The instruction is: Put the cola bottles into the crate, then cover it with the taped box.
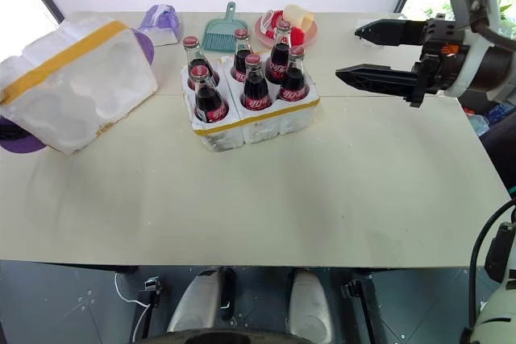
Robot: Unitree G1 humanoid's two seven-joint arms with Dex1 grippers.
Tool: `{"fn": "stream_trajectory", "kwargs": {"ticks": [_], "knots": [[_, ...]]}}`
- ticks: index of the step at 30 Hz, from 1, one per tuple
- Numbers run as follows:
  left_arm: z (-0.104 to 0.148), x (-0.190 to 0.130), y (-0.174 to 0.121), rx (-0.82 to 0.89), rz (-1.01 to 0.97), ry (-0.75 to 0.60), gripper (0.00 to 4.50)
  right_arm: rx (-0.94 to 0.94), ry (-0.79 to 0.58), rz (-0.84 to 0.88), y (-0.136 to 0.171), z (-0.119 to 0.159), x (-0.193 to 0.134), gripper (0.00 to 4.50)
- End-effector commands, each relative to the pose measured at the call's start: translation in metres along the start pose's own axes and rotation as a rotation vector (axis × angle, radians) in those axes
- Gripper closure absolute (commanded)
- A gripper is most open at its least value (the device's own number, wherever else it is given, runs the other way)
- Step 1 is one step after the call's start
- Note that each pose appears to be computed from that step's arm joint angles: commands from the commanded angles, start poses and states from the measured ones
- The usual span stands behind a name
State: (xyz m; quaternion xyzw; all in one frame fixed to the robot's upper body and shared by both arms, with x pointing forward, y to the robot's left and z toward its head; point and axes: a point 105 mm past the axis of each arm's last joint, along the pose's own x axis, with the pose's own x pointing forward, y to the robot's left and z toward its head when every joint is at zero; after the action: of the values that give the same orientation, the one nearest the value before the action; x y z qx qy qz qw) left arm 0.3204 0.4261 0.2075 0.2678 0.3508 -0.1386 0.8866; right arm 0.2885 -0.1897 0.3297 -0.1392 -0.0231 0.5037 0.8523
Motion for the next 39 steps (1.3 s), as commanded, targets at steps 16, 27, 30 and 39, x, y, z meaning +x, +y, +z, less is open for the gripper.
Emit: {"fn": "stream_trajectory", "kwargs": {"ticks": [16, 27, 30, 39], "knots": [[0.155, -0.057, -0.003, 0.524, 0.335, -0.562, 4.11, -0.014, 0.062, -0.121, -0.003, -0.020, -0.024, 0.00], [0.225, -0.050, -0.121, 0.961, 0.453, -0.531, 4.11, 0.033, 0.001, -0.174, -0.010, -0.028, -0.027, 0.00], [0.227, -0.045, -0.139, 1.050, 0.453, -0.509, 4.11, 0.050, -0.006, -0.191, -0.010, -0.034, -0.028, 0.00], [0.234, -0.051, -0.146, 1.235, 0.567, -0.434, 4.11, 0.067, -0.044, -0.209, -0.008, -0.037, -0.026, 0.00]]}}
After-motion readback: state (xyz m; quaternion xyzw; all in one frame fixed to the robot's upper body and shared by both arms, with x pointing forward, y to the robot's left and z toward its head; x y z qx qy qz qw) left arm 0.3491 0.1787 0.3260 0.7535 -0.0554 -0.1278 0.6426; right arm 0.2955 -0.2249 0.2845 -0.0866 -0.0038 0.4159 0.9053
